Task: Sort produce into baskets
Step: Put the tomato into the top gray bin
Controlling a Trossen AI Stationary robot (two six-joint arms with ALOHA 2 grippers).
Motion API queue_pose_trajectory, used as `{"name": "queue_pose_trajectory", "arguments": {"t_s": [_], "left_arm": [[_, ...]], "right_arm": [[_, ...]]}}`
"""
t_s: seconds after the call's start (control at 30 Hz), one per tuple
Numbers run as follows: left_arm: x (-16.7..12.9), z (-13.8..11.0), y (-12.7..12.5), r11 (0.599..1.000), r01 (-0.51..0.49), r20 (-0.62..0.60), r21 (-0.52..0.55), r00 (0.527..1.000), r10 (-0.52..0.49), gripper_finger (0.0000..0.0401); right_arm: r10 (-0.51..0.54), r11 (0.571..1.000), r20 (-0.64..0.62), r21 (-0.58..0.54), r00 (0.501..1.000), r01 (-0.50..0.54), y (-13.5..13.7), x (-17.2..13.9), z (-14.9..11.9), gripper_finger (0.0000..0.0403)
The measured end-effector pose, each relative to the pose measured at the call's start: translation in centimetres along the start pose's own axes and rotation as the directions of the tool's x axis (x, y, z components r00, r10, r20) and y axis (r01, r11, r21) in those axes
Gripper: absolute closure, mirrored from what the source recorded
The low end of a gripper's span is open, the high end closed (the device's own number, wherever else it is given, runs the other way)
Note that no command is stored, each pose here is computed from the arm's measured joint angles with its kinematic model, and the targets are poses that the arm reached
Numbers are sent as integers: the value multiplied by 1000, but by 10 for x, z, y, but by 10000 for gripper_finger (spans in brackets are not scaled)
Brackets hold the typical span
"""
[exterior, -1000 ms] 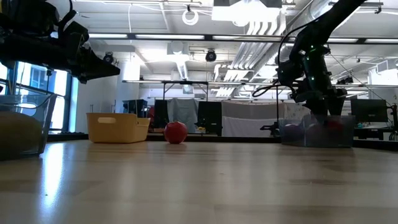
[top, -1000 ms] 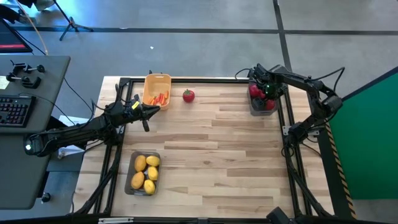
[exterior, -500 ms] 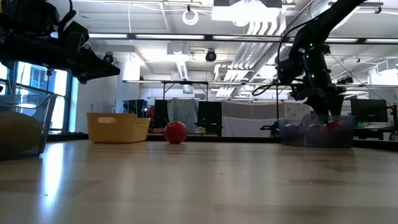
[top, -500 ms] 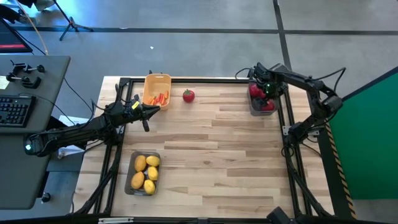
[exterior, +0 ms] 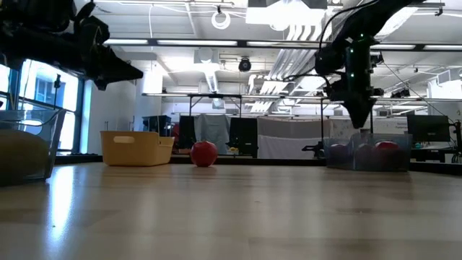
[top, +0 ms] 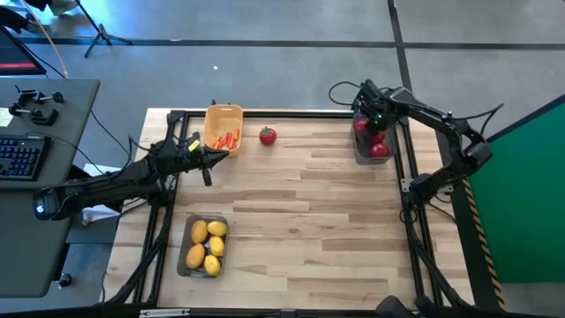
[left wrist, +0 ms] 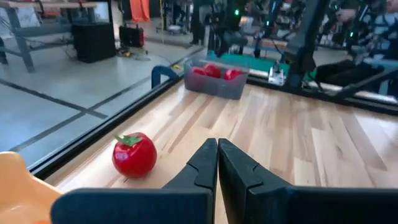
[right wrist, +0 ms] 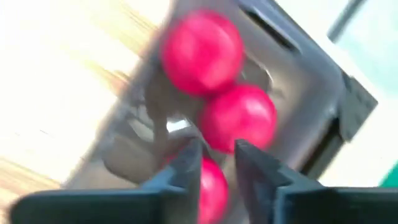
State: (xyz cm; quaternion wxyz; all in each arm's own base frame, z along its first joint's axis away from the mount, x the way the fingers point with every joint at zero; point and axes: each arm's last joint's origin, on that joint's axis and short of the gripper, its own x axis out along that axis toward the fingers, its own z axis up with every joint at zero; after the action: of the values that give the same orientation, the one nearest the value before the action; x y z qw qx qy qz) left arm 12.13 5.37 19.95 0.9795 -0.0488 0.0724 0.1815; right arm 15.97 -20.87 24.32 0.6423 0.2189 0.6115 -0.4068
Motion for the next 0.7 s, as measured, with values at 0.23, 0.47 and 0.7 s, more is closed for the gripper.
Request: {"name": "queue_pose_trajectory", "arguments": {"t_s": [0.23, 0.47, 0.7], "left_arm": [[24, 7, 1, 999, 2, -129, 51, 992, 5, 401], [60, 27, 6, 996, -15, -222, 85, 974, 34, 398], [100, 39, 24, 982, -79, -319, 170, 939, 131, 353]], "right_arm": [[100, 994, 251, -70, 963, -85, 23, 6, 15, 391], [163, 984, 408, -138, 898, -116, 56, 6, 20, 399], [187, 978, 522, -179, 832, -108, 80, -20, 12, 402]]}}
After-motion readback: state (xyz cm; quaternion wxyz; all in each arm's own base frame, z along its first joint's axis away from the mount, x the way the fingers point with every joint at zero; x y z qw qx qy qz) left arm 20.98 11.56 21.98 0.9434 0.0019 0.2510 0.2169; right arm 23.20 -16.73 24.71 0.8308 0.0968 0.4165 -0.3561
